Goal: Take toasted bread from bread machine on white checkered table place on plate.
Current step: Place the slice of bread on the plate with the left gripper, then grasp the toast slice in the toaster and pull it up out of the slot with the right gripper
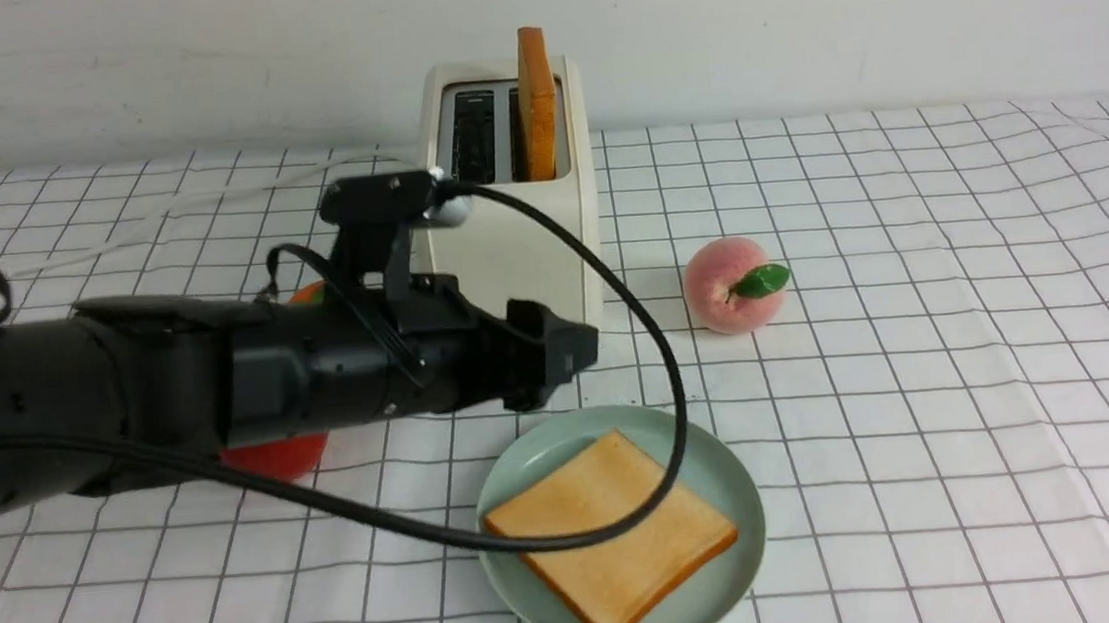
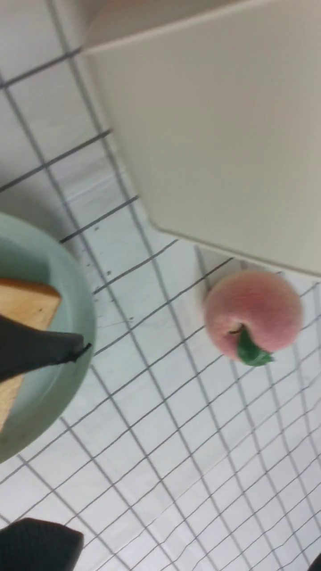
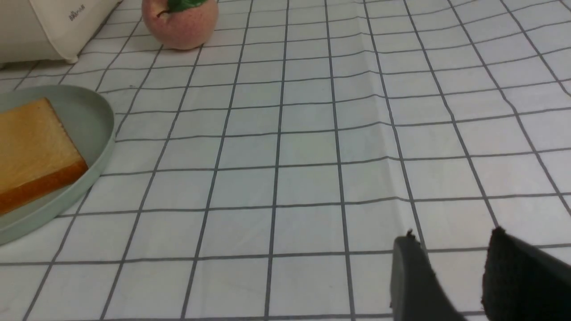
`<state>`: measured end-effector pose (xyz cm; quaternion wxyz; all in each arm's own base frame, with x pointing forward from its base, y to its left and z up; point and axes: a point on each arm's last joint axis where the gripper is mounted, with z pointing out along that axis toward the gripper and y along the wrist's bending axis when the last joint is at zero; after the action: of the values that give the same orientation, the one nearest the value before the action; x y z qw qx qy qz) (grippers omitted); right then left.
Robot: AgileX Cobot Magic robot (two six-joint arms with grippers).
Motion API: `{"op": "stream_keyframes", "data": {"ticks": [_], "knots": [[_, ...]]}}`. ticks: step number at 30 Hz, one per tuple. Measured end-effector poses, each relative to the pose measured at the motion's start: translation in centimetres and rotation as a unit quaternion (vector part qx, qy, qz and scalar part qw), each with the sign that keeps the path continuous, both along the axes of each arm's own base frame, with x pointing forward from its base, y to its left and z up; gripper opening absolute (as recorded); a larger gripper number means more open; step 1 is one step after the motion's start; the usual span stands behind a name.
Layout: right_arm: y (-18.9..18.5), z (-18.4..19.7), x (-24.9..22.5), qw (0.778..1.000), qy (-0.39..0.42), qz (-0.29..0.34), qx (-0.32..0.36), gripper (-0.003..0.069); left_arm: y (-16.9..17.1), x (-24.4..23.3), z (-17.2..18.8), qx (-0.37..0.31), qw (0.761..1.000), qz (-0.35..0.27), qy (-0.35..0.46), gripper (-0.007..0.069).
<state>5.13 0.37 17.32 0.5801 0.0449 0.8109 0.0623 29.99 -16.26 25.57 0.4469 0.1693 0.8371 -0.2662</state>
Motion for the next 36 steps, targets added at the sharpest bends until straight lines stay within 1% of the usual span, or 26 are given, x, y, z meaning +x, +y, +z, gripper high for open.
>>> {"op": "stream_keyframes", "data": {"ticks": [1, 3, 4, 5, 6, 7, 9, 10, 12, 13, 16, 19, 20, 21, 25, 28, 31, 36], "knots": [[0.0, 0.0, 0.0, 1.000, 0.000, 0.000, 0.000, 0.0240, 0.3, -0.3, 0.9, 0.002, 1.000, 0.005, -0.015, 0.0461], [0.0, 0.0, 0.0, 1.000, 0.000, 0.000, 0.000, 0.0240, 0.8, -1.2, 3.2, -0.009, 0.999, 0.011, -0.048, 0.0397], [0.0, 0.0, 0.0, 1.000, 0.000, 0.000, 0.000, 0.0240, 0.9, -1.3, 3.5, -0.011, 0.999, 0.011, -0.051, 0.0388], [0.0, 0.0, 0.0, 1.000, 0.000, 0.000, 0.000, 0.0240, 1.4, -2.2, 5.3, -0.028, 0.997, 0.019, -0.071, 0.0307], [0.0, 0.0, 0.0, 1.000, 0.000, 0.000, 0.000, 0.0240, 1.7, -2.9, 6.6, -0.040, 0.995, 0.024, -0.086, 0.0252], [0.0, 0.0, 0.0, 1.000, 0.000, 0.000, 0.000, 0.0240, 2.2, -3.7, 7.8, -0.054, 0.993, 0.032, -0.097, 0.0161], [0.0, 0.0, 0.0, 1.000, 0.000, 0.000, 0.000, 0.0240, 3.3, -5.6, 9.9, -0.074, 0.988, 0.045, -0.125, 0.0025], [0.0, 0.0, 0.0, 1.000, 0.000, 0.000, 0.000, 0.0240, 3.7, -6.4, 10.5, -0.074, 0.987, 0.050, -0.137, -0.0010], [0.0, 0.0, 0.0, 1.000, 0.000, 0.000, 0.000, 0.0240, 4.4, -7.6, 11.1, -0.077, 0.984, 0.055, -0.150, -0.0013], [0.0, 0.0, 0.0, 1.000, 0.000, 0.000, 0.000, 0.0240, 5.3, -9.3, 11.6, -0.078, 0.981, 0.061, -0.168, -0.0013], [0.0, 0.0, 0.0, 1.000, 0.000, 0.000, 0.000, 0.0240, 6.5, -11.6, 11.3, -0.068, 0.978, 0.061, -0.188, -0.0013], [0.0, 0.0, 0.0, 1.000, 0.000, 0.000, 0.001, 0.0240, 7.8, -14.4, 10.0, -0.063, 0.976, 0.063, -0.200, -0.0013], [0.0, 0.0, 0.0, 1.000, 0.000, 0.000, 0.001, 0.0240, 7.9, -14.6, 9.9, -0.063, 0.976, 0.063, -0.201, -0.0013], [0.0, 0.0, 0.0, 1.000, 0.000, 0.000, 0.001, 0.0240, 8.5, -15.8, 9.1, -0.066, 0.975, 0.064, -0.203, -0.0013], [0.0, 0.0, 0.0, 1.000, 0.000, 0.000, 0.001, 0.0240, 9.8, -18.5, 7.1, -0.072, 0.972, 0.070, -0.213, -0.0013], [0.0, 0.0, 0.0, 1.000, 0.000, 0.000, 0.000, 0.0240, 10.5, -19.6, 6.6, -0.079, 0.968, 0.082, -0.225, -0.0013], [0.0, 0.0, 0.0, 1.000, 0.000, 0.000, 0.000, 0.0240, 11.1, -20.2, 6.8, -0.100, 0.962, 0.100, -0.233, -0.0013], [-0.1, 0.1, 0.1, 1.000, -0.017, -0.002, -0.010, 0.0240, 11.4, -20.4, 7.0, -0.134, 0.958, 0.120, -0.223, -0.0013]]}}
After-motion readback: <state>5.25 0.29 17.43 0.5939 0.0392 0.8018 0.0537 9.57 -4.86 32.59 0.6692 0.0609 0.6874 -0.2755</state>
